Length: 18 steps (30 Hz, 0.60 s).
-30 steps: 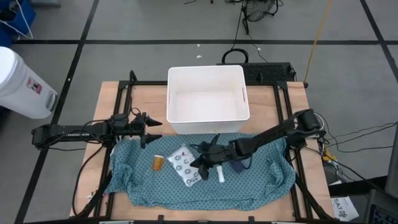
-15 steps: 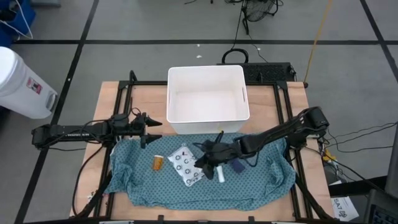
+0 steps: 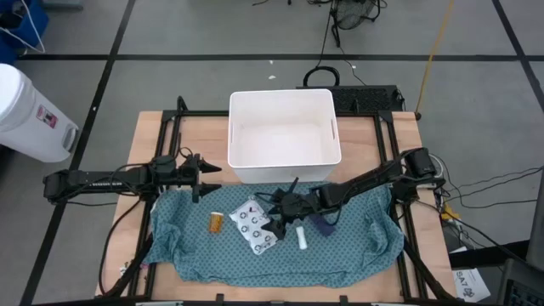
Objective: Pick & place medical supplies in basket/bin
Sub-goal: Put the white mailer bag into the white bin
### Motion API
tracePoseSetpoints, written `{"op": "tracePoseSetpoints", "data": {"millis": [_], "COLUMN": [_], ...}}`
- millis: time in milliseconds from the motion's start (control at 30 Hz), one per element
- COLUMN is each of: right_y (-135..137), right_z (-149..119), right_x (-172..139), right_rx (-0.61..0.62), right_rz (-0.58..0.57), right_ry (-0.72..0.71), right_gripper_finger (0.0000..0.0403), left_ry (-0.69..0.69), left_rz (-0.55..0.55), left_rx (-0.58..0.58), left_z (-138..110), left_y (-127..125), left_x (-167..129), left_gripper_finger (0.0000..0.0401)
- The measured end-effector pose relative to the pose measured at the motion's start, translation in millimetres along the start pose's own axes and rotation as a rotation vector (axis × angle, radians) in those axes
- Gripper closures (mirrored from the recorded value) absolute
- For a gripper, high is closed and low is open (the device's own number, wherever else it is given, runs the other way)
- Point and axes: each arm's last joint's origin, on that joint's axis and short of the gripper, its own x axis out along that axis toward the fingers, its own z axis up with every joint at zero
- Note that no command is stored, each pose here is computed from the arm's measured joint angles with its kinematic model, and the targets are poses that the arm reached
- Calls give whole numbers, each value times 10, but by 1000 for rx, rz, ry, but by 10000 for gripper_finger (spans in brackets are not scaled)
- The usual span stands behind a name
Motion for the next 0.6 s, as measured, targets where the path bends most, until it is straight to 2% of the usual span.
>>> {"op": "tracePoseSetpoints", "data": {"millis": [267,433,533,600], "right_y": [-149,-193,-235,-234], "right_z": [-140,-190,-235,-232], "right_x": [254,350,396,395], "right_rx": [26,56,79,82], "right_rz": [-31,1,-14,-14], "right_ry": [32,68,89,85], "right_gripper_finger": [62,66,85,112], "left_ry": [0,1,0,1], "left_rz": [-1,0,0,0], "left_rx": [0,2,2,2], "left_z": [0,-1,0,-1], "left_y": [0,0,0,0], "left_x": [0,0,0,0], "left_gripper_finger": [41,41,41,41]}}
